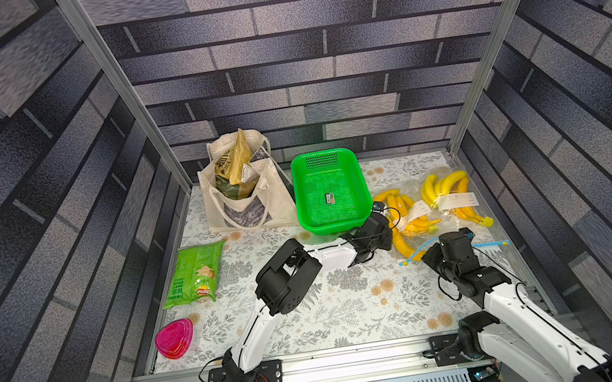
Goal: Open the zip-top bag and take out the banana
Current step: Pick up the banana from the zipper food storage bag.
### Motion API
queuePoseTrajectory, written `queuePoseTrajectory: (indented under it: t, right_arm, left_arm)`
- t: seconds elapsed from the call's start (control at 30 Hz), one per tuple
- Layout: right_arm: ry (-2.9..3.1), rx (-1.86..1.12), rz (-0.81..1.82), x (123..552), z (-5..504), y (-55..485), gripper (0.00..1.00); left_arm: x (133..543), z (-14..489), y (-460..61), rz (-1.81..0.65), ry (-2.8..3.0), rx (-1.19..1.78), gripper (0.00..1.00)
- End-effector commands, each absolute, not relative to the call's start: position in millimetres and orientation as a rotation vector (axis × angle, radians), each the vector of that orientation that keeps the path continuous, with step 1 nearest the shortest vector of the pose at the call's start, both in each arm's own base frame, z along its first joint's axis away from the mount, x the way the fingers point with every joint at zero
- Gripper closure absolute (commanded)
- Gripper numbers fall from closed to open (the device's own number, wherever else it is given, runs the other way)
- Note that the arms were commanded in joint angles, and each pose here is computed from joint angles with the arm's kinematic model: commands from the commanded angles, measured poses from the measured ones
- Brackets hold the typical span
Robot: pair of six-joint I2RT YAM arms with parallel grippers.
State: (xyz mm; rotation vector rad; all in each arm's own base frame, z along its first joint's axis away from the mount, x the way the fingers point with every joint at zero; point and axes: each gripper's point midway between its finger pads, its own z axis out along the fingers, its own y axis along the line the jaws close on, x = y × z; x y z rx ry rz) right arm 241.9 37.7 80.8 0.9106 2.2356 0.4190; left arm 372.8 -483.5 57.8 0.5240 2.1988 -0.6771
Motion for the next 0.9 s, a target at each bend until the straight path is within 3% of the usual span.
queuePoseTrajectory:
  t: [0.0, 0.5, 0.87]
  right_arm:
    - [2.308, 0.930, 0.305, 218, 82, 25, 0.93]
    - [2.334, 0.918, 0.353, 230, 52, 36, 0.85]
    - [2.237, 0.911, 0.347, 240, 63, 27, 0.58]
  left_arm:
    - [382, 53, -480, -0.643, 2.218, 0.502, 0.86]
    - [379, 49, -485, -0.632, 2.222, 0.527, 0.86]
    - [377, 48, -485, -0.629, 2.221, 0.537, 0.86]
